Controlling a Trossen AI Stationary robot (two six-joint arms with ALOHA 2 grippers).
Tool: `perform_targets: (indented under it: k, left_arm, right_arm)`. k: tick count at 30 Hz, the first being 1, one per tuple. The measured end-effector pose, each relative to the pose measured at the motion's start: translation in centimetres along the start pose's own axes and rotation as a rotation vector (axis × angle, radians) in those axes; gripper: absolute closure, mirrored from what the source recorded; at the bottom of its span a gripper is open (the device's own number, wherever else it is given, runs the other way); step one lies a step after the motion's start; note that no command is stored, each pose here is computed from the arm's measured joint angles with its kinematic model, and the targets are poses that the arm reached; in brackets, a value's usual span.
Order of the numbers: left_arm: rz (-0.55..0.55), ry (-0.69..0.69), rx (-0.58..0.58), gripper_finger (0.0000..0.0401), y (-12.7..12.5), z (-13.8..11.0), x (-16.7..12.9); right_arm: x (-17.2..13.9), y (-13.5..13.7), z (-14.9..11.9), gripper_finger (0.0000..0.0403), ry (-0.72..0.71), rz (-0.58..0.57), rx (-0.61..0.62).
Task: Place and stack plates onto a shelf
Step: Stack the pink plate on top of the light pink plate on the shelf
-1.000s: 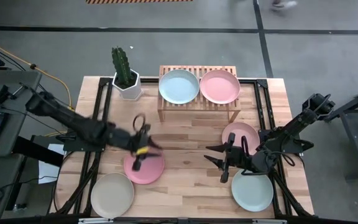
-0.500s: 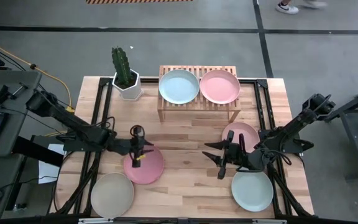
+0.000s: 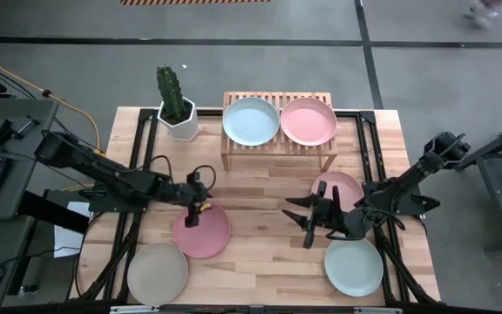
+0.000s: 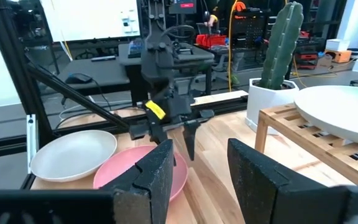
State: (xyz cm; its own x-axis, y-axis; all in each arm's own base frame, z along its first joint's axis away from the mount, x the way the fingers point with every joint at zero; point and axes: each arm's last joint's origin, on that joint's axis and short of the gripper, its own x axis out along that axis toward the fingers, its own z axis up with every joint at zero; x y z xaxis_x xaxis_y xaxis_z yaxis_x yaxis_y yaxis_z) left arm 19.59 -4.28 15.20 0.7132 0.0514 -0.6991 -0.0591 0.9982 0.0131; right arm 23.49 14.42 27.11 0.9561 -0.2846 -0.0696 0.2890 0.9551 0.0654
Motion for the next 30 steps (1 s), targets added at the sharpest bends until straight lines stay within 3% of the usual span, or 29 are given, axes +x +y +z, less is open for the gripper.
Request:
perform_targets:
  k: [7, 20, 23, 28, 30]
  left_arm:
    - [-0.017, 0.068, -0.023, 0.0198, 0.6, -0.5, 1.6]
    - [-0.024, 0.165, -0.074, 0.0204, 1.1, -1.5, 4.0]
    - [-0.035, 0.175, -0.094, 0.0242, 1.0, -1.1, 3.9]
    - [-0.036, 0.194, -0.096, 0.0365, 0.9, 0.0, 3.4]
    - [-0.036, 0.203, -0.119, 0.0387, 0.8, 0.9, 3.1]
  right_arm:
    - [0.0, 0.0, 0.0, 0.0263, 0.001, 0.012, 0.004]
    - [0.0, 0.0, 0.0, 0.0263, 0.001, 0.011, 0.001]
    - [0.0, 0.0, 0.0, 0.0263, 0.001, 0.011, 0.001]
    - [0.0, 0.0, 0.0, 0.0263, 0.001, 0.012, 0.003]
    - [0.0, 0.0, 0.0, 0.0263, 0.001, 0.011, 0.003]
